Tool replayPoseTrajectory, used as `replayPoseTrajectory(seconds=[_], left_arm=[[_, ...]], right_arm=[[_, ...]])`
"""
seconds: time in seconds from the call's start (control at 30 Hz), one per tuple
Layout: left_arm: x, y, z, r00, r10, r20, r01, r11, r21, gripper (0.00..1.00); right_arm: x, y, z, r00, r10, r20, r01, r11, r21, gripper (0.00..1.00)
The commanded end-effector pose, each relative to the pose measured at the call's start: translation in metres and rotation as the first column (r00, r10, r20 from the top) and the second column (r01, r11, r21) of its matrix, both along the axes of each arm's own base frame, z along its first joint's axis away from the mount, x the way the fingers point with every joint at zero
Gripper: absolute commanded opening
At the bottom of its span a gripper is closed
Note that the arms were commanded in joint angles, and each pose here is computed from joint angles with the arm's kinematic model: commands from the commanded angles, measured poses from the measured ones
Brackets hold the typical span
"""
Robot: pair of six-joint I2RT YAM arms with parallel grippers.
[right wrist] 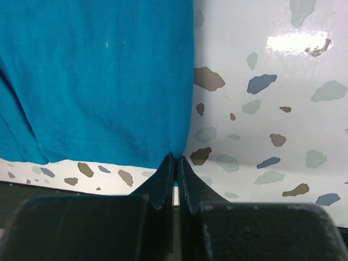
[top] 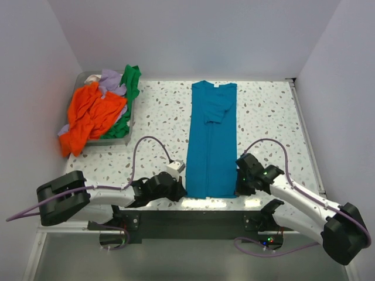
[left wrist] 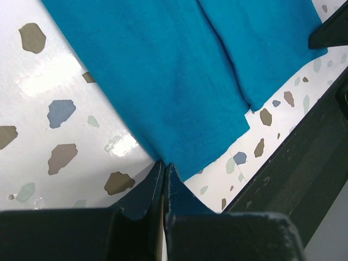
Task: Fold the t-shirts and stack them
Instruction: Fold the tshirt
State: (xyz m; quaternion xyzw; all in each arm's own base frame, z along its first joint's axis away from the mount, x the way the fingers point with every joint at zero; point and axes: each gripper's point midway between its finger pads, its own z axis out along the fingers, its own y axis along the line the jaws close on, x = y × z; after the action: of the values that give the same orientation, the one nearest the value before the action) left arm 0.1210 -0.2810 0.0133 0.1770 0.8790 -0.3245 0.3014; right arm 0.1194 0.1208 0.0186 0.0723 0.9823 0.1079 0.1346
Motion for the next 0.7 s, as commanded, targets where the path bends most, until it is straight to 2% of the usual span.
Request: replayPoseTrajectory(seconds=[0.0, 0.23, 0.67], left_arm=[[-0.006, 0.000, -0.001, 1.000, -0.030, 0.006, 0.030, 0.999, 0.029, 0.00], [0.015, -0.009, 0.030, 0.994, 0.032, 0.107, -0.028, 0.999, -0.030, 0.00], [0.043, -0.024, 0.064, 0.967, 0.109, 0.229, -0.080, 0.988, -0.133, 0.00]], right_arm=[[-0.004, -0.002, 0.006, 1.000, 0.001, 0.014, -0.001, 1.000, 0.004, 0.00], [0.022, 0.006, 0.041, 0.988, -0.024, 0.151, 0.016, 0.999, 0.052, 0.00], [0.060, 0.023, 0.058, 0.965, -0.027, 0.260, 0.008, 0.997, 0.071, 0.00]])
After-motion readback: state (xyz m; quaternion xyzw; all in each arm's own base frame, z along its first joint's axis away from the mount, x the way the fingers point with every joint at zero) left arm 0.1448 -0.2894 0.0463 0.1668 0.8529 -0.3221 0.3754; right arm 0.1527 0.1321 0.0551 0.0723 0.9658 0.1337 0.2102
